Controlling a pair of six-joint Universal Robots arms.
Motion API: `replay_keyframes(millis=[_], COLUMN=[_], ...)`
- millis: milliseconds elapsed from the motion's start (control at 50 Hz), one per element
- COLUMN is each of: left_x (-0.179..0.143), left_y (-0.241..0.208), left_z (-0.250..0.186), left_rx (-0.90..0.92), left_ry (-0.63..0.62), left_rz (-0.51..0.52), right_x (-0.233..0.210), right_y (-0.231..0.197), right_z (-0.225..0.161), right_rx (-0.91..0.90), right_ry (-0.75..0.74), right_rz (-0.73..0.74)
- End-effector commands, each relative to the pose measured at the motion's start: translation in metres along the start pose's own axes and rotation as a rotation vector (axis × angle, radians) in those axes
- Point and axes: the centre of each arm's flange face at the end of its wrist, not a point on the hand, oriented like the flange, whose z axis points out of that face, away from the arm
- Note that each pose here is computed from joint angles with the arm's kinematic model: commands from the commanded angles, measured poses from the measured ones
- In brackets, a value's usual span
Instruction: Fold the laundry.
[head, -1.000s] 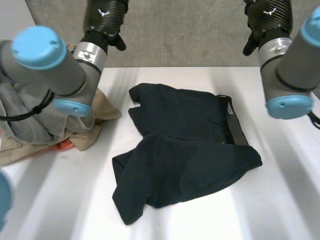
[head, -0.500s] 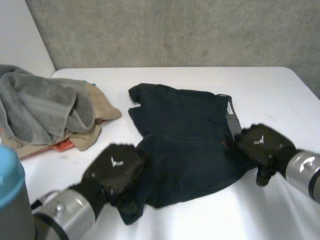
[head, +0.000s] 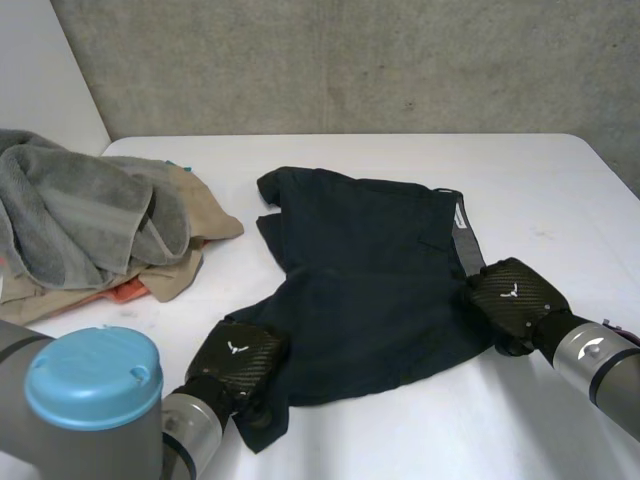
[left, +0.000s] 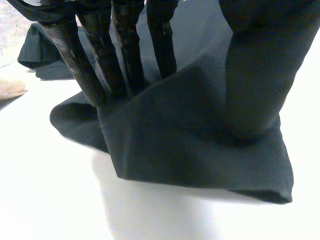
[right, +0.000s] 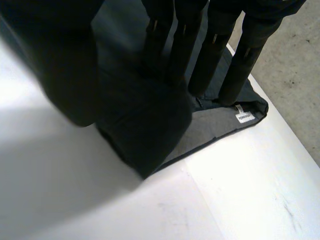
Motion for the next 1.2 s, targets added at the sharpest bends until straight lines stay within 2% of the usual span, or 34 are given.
replay_keyframes(millis=[20, 120, 220, 320, 420, 560, 640, 700, 780, 860, 980, 1100, 1200], left_x=[0.000, -0.005, -0.007, -0.001, 0.005, -0.001, -0.001, 0.002, 0.003, -0.013, -0.022, -0.024, -0.025], left_y=[-0.002, -0.032, -0.057, -0.049, -0.051, -0.111, -0.122, -0.117, -0.104, -0.103, -0.114, -0.121, -0.120], left_z=[0.011, -0.006, -0.040, -0.077, -0.101, -0.115, -0.112, -0.091, -0.053, -0.024, 0.003, 0.018, 0.026], left_rx=[0.040, 0.146, 0.222, 0.065, -0.030, 0.196, 0.248, 0.230, 0.188, 0.171, 0.203, 0.213, 0.208], left_ry=[-0.015, -0.023, -0.021, 0.069, 0.151, 0.097, 0.086, 0.088, 0.082, 0.027, -0.005, -0.018, -0.021], left_rz=[-0.004, -0.008, 0.046, 0.215, 0.309, 0.321, 0.321, 0.328, 0.343, 0.330, 0.316, 0.317, 0.314], right_x=[0.007, 0.012, 0.024, 0.024, 0.035, 0.050, 0.052, 0.049, 0.040, 0.040, 0.039, 0.010, -0.009], right_y=[0.005, 0.007, -0.031, -0.059, -0.078, -0.107, -0.111, -0.109, -0.099, -0.089, -0.081, -0.070, -0.052], right_z=[0.013, 0.008, -0.033, -0.069, -0.098, -0.121, -0.121, -0.119, -0.093, -0.066, -0.069, -0.092, -0.089], right_rx=[0.016, -0.042, -0.061, -0.102, -0.160, -0.133, -0.116, -0.111, -0.092, -0.086, -0.149, -0.235, -0.237], right_ry=[0.051, 0.103, 0.133, 0.084, 0.078, 0.130, 0.139, 0.124, 0.045, 0.053, 0.113, 0.032, 0.006], right_rz=[-0.030, -0.028, -0.038, -0.026, -0.055, -0.114, -0.099, -0.076, -0.006, 0.103, 0.283, 0.273, 0.227])
